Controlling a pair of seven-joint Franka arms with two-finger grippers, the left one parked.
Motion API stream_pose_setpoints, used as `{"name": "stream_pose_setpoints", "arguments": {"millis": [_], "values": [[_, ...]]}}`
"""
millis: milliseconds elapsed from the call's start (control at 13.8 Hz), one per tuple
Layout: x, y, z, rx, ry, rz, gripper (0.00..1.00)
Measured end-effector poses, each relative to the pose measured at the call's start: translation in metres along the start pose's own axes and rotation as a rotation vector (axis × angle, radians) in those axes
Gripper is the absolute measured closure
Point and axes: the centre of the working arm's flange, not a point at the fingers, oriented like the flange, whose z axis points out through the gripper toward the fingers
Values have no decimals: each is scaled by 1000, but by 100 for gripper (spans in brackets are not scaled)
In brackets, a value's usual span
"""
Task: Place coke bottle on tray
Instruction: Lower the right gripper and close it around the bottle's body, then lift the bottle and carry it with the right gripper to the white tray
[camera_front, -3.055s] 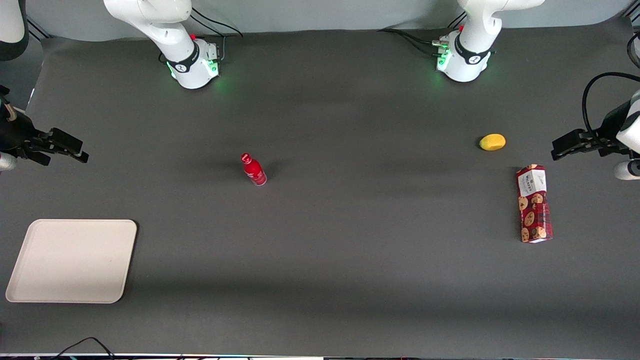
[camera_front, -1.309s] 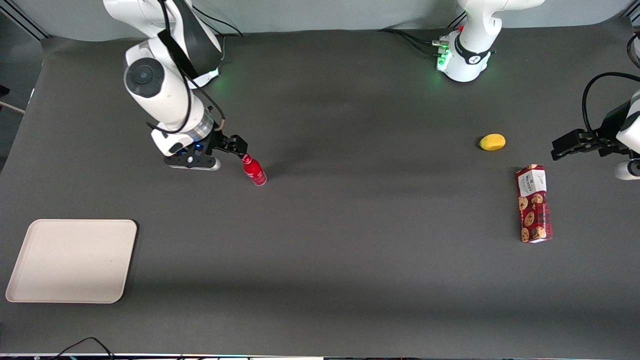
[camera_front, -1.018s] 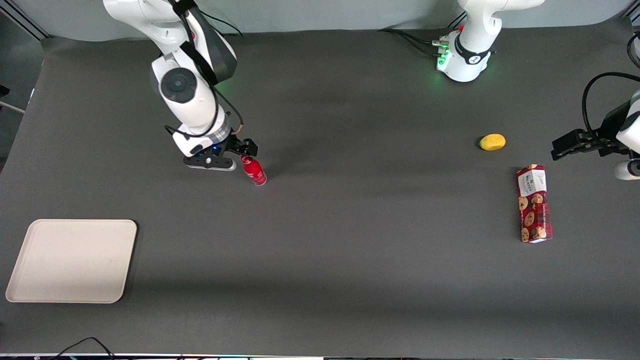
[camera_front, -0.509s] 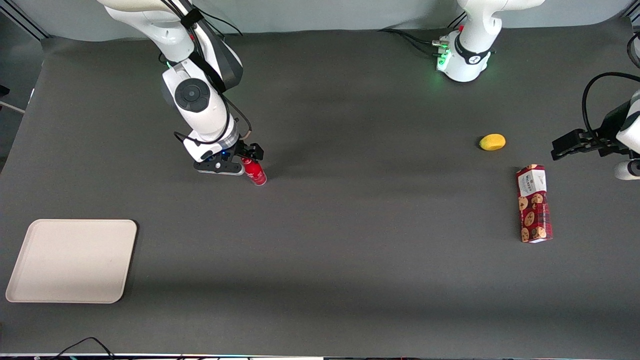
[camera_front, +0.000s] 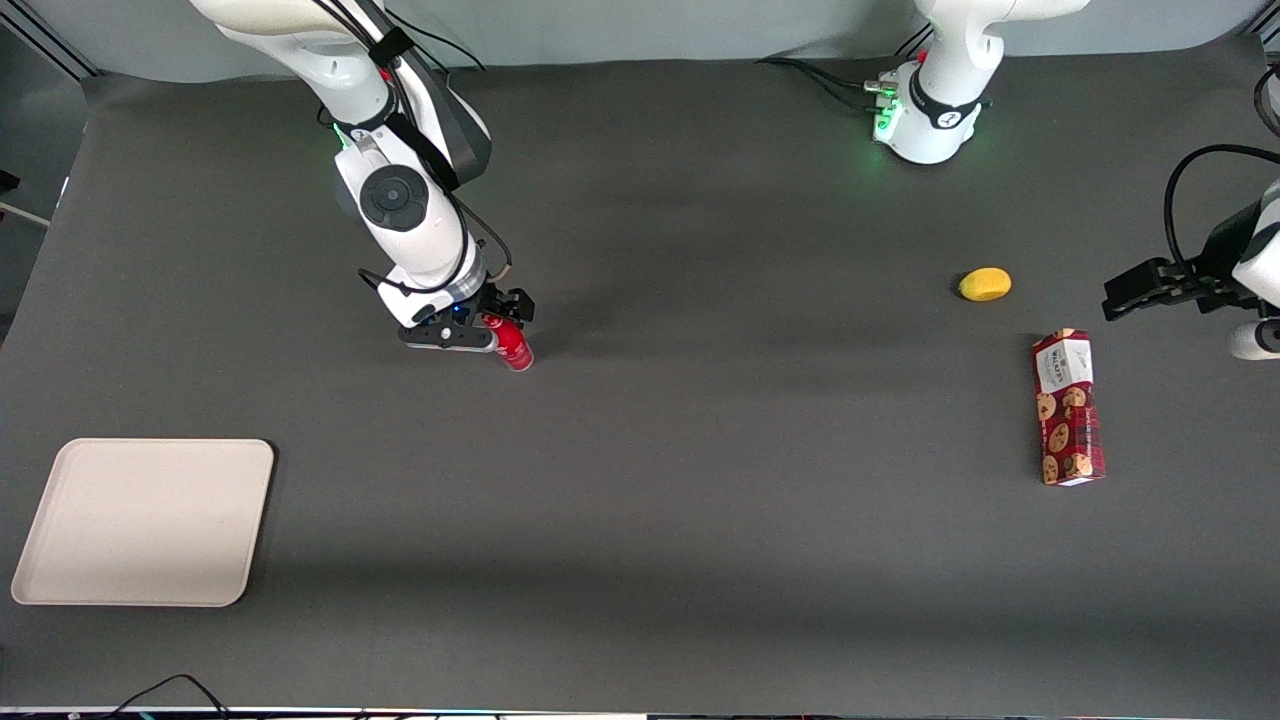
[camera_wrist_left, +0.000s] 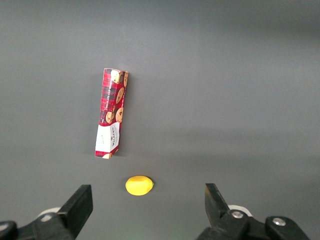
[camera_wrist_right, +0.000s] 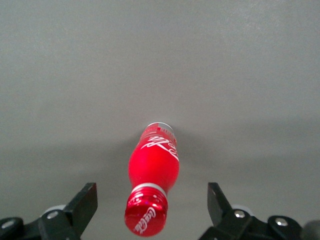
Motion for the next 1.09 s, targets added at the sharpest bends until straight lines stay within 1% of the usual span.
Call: {"name": "stream_pose_setpoints", "arguments": {"millis": [73,145,218,436,509,582,873,1018,1091], "values": [[-1,0,2,-1,-4,0,8],[-1,0,3,-1,-5,0,8],[-1,0,4,-1,-6,1,15],[-1,0,4,-1,-6,11,51],[-1,0,4,0,-5,17,61],[0,0,3,1,-4,21,66],[4,0,-1,8,4,40,66],[18,4,-18,10,19,84,66],[28,11,-32,2,24,105,66]]}}
